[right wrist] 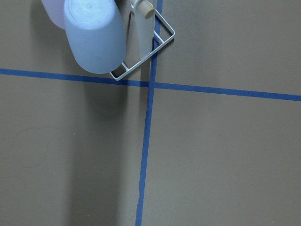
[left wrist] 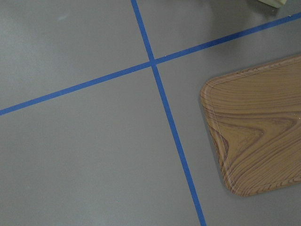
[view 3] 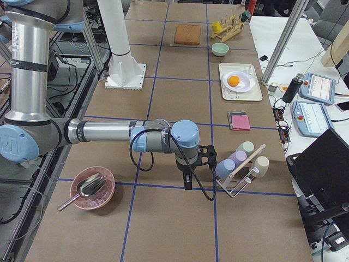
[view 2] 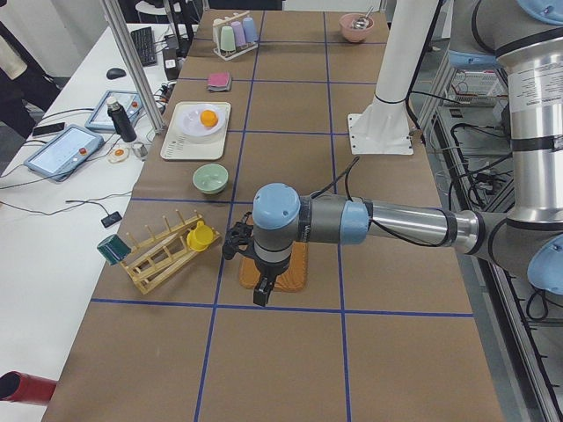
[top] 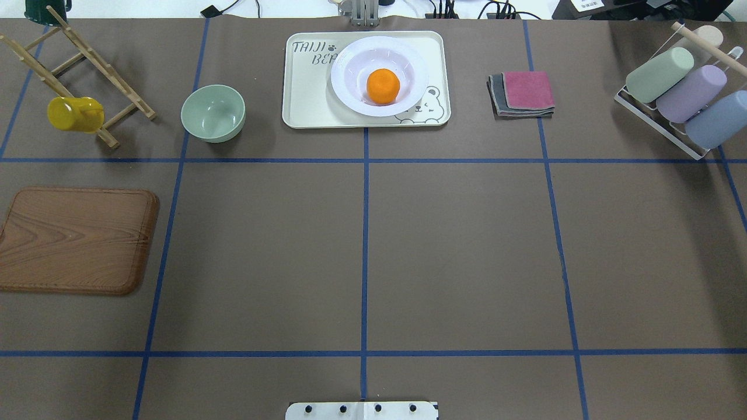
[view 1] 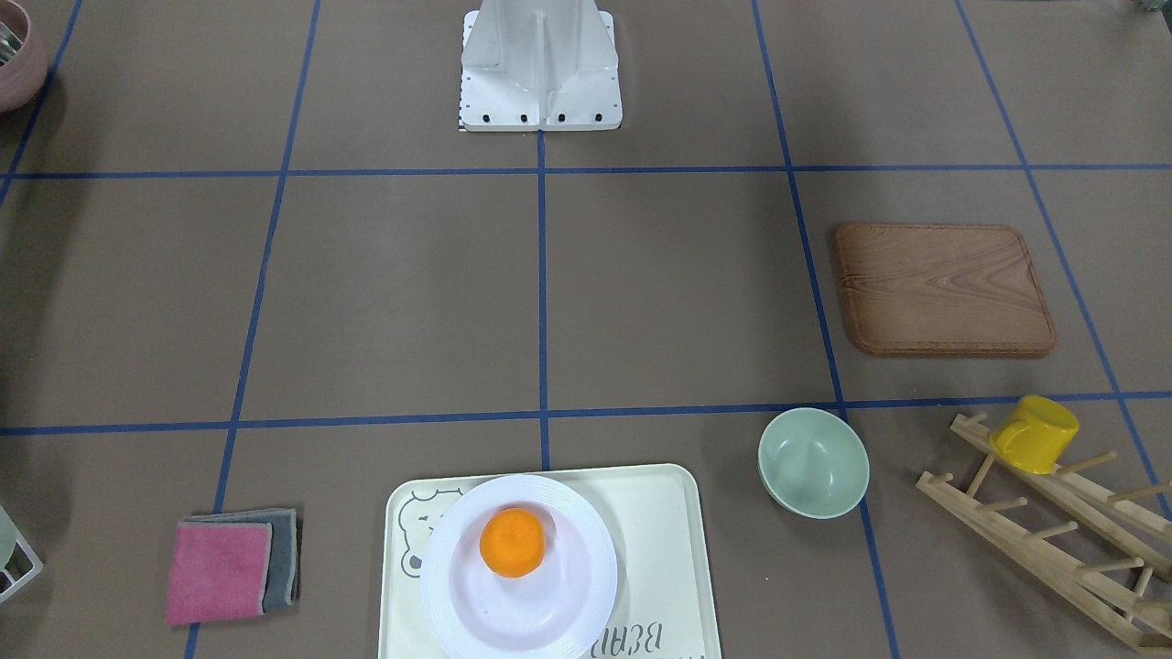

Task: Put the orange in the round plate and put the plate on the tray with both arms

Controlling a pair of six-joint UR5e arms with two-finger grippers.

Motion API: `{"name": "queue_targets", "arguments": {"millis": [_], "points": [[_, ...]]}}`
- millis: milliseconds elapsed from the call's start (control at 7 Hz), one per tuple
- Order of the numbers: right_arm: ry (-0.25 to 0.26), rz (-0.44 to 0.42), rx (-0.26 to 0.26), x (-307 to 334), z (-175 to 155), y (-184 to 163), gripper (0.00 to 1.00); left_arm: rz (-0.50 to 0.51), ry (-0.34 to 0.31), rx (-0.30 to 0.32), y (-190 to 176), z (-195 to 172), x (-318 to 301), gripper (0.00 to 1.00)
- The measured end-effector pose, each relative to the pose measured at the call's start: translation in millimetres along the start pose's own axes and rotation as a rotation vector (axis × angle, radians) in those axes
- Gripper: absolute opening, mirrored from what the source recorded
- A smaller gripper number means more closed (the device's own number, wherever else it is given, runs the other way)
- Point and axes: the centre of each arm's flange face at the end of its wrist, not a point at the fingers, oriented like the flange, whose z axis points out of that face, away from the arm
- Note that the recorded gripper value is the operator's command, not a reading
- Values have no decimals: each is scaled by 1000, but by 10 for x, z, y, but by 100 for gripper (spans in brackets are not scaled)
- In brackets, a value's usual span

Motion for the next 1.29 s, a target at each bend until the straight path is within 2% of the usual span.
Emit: {"name": "queue_targets", "arguments": {"millis": [1286], "points": [[-12, 6, 0, -5, 6, 2, 100, 11, -7, 11, -26, -62, 54, 99]]}}
